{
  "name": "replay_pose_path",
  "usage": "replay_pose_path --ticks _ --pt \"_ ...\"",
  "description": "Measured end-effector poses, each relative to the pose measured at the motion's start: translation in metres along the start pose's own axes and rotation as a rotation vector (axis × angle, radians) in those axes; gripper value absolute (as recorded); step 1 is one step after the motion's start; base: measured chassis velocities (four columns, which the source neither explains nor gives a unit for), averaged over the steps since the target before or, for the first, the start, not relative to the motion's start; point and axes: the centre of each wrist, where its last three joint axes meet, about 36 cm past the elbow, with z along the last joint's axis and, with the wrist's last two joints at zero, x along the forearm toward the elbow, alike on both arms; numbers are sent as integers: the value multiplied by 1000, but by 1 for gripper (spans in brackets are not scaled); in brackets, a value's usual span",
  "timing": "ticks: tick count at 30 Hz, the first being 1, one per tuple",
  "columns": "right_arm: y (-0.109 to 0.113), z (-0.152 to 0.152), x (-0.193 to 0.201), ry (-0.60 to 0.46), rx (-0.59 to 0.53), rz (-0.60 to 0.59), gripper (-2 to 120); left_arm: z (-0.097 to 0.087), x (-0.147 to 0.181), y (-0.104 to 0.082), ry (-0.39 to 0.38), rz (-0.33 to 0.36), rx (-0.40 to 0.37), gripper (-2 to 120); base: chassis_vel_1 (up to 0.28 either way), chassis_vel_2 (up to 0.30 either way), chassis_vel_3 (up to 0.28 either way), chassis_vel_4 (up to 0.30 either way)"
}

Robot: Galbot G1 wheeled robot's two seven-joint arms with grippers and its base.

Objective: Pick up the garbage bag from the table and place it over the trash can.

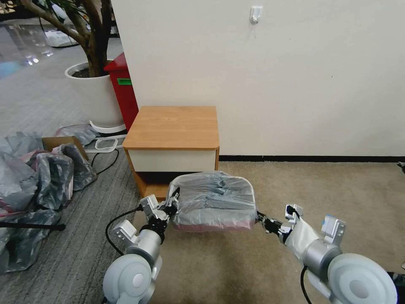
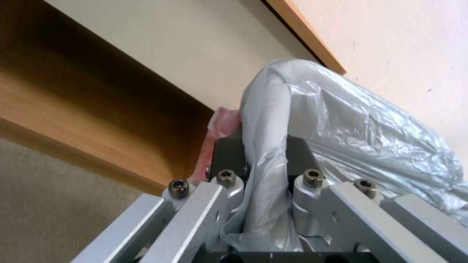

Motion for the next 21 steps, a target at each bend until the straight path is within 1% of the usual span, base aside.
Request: replay_pose_path --ticks 4,10,16,18,21 --pt "-10 13 -14 -69 43 11 0 -3 3 -2 3 8 18 9 0 0 0 0" --pt "-20 19 -23 -101 77 -10 0 -5 5 -4 5 13 26 9 0 0 0 0" --pt "-40 35 -43 -156 145 -51 0 -7 8 -9 10 28 36 9 0 0 0 0" --pt "-42 37 -46 -164 157 -52 0 -7 9 -9 11 29 37 9 0 0 0 0" --pt "-52 45 -54 -190 212 -32 0 -9 10 -11 12 35 39 9 0 0 0 0"
